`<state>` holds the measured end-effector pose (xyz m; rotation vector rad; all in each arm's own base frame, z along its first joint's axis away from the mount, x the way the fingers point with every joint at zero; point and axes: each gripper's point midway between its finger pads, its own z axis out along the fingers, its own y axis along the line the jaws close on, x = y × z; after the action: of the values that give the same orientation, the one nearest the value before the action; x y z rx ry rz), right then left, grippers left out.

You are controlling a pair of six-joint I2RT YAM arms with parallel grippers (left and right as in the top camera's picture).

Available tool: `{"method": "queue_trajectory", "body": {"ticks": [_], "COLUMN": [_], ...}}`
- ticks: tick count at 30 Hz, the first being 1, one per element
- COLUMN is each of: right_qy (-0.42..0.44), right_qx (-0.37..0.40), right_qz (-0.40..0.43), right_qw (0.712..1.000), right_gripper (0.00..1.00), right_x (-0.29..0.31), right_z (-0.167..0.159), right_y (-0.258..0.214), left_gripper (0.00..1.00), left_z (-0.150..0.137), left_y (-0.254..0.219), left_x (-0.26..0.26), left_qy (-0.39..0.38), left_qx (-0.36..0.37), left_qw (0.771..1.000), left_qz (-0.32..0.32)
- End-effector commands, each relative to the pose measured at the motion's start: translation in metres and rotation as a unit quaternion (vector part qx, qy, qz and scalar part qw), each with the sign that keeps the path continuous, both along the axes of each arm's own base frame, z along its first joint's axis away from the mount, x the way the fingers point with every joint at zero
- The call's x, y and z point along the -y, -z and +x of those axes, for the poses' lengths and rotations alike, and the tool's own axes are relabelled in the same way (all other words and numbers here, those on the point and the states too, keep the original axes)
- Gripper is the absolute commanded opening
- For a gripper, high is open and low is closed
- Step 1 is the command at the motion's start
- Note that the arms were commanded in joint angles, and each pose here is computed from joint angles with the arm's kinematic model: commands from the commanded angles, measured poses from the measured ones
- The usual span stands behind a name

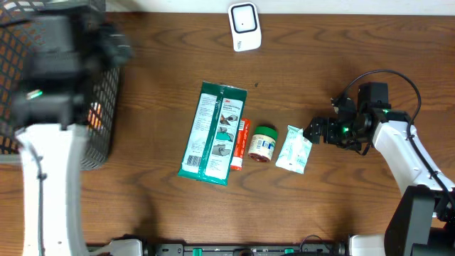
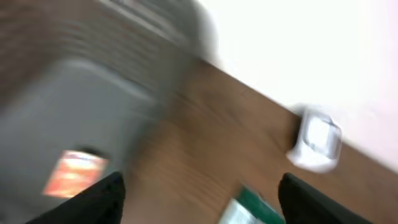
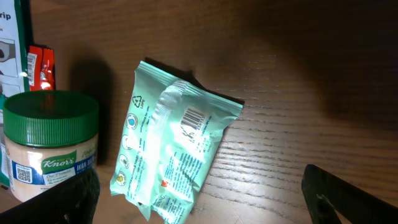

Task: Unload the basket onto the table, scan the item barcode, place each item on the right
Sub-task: 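Reach the left gripper into the basket toward the orange Kleenex pack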

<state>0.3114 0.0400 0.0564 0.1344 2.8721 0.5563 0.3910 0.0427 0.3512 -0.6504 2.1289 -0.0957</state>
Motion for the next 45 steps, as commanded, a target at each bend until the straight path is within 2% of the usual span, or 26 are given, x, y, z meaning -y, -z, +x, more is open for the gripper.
{"method": "queue_trajectory", "body": {"ticks": [1,7,12,20,28,31,34,36,38,42,45], "right_qy": [-0.005,-0.005,-0.005,-0.005,-0.005,-0.005,-0.005,-0.005,-0.005,-0.005,-0.005], "right_qx": [0.001,0.002,0.001,0.002,0.001,0.001,0.001,0.001,0.001,0.001,0.001], "right_qz": [0.0,0.0,0.0,0.0,0.0,0.0,0.0,0.0,0.0,0.0,0.0], "right_qw": [1.0,1.0,1.0,1.0,1.0,1.0,1.0,1.0,1.0,1.0,1.0], "right_gripper": [0.99,0.99,0.99,0.99,0.99,0.99,0.99,0.99,0.99,0.99,0.99], "right_x": [-0.003,-0.003,-0.003,-0.003,-0.003,-0.003,-0.003,-0.003,-0.003,-0.003,-0.003], "right_z": [-0.002,-0.002,-0.002,-0.002,-0.002,-0.002,-0.002,-0.002,-0.002,-0.002,-0.002], "right_y": [-0.001,-0.001,-0.001,-0.001,-0.001,-0.001,-0.001,-0.001,-0.001,-0.001,-0.001], "left_gripper": [0.81,0.81,0.83,0.85,0.86,0.85,0.77,0.7,0.66,0.65,0.64], "left_z": [-0.017,-0.045,-0.044,-0.017,-0.024,-0.03,-0.031,-0.028,-0.024,-0.024,-0.031], "left_y": [0.015,0.077,0.147,0.246,0.306,0.324,0.334,0.333,0.325,0.303,0.3], "left_x": [-0.072,-0.135,-0.155,-0.124,-0.127,-0.13,-0.13,-0.133,-0.14,-0.164,-0.177], "left_qy": [-0.102,-0.186,-0.201,-0.088,-0.084,-0.089,-0.089,-0.092,-0.098,-0.124,-0.144], "left_qx": [-0.034,-0.142,-0.237,-0.333,-0.405,-0.43,-0.439,-0.431,-0.418,-0.385,-0.378], "left_qw": [0.994,0.972,0.95,0.928,0.899,0.887,0.882,0.886,0.892,0.904,0.902], "left_qz": [0.016,-0.013,-0.041,-0.142,-0.146,-0.142,-0.144,-0.143,-0.14,-0.14,-0.147]}}
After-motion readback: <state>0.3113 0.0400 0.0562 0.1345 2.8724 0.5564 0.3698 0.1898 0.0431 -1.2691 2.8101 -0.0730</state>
